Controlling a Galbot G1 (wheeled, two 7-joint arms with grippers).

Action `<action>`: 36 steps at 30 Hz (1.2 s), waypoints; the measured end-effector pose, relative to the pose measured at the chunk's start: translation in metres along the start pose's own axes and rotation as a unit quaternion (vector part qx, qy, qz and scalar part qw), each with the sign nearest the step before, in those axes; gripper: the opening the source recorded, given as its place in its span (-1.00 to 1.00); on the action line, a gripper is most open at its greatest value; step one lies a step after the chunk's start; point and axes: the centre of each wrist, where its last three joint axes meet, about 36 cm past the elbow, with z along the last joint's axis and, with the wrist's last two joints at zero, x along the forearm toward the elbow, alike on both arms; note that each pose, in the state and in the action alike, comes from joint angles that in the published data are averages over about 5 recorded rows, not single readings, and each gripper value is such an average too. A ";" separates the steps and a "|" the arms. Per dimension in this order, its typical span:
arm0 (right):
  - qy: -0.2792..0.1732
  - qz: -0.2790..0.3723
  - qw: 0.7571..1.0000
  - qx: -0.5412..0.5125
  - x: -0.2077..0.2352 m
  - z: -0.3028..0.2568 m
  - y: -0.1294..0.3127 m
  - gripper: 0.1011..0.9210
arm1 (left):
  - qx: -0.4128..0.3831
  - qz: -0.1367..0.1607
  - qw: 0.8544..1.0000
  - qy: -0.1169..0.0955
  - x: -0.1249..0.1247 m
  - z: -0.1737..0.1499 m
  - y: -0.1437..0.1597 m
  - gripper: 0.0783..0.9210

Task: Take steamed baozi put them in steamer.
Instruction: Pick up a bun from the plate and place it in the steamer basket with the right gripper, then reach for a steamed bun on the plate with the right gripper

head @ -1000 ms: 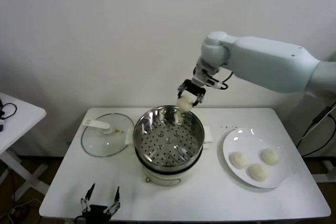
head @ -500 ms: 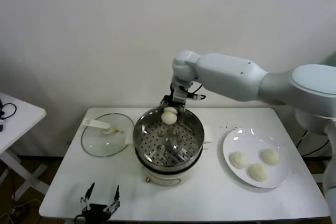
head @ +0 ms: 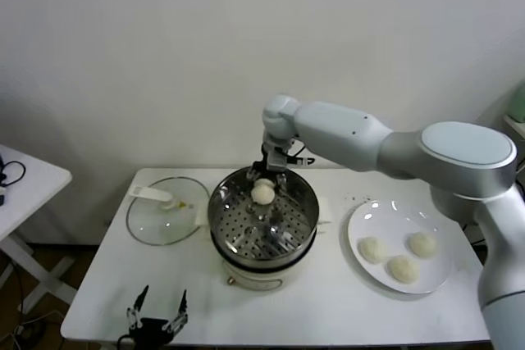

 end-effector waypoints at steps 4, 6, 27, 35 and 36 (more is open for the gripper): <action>-0.002 0.000 1.000 0.003 -0.002 0.000 -0.002 0.51 | 0.000 0.000 1.000 0.000 0.000 0.000 0.000 0.77; -0.003 0.001 1.000 0.003 -0.002 0.000 -0.001 0.60 | 0.000 0.000 1.000 0.000 0.000 0.000 0.000 0.77; -0.002 0.017 0.983 -0.185 0.094 0.024 0.067 0.76 | -0.007 0.002 1.000 0.002 0.005 -0.002 -0.001 0.77; 0.013 0.021 0.932 -0.362 0.122 0.019 0.148 0.76 | -0.010 0.002 1.000 0.003 0.004 0.000 0.000 0.77; 0.013 0.023 0.923 -0.384 0.121 0.015 0.157 0.76 | -0.010 0.002 1.000 0.003 0.004 0.000 0.000 0.77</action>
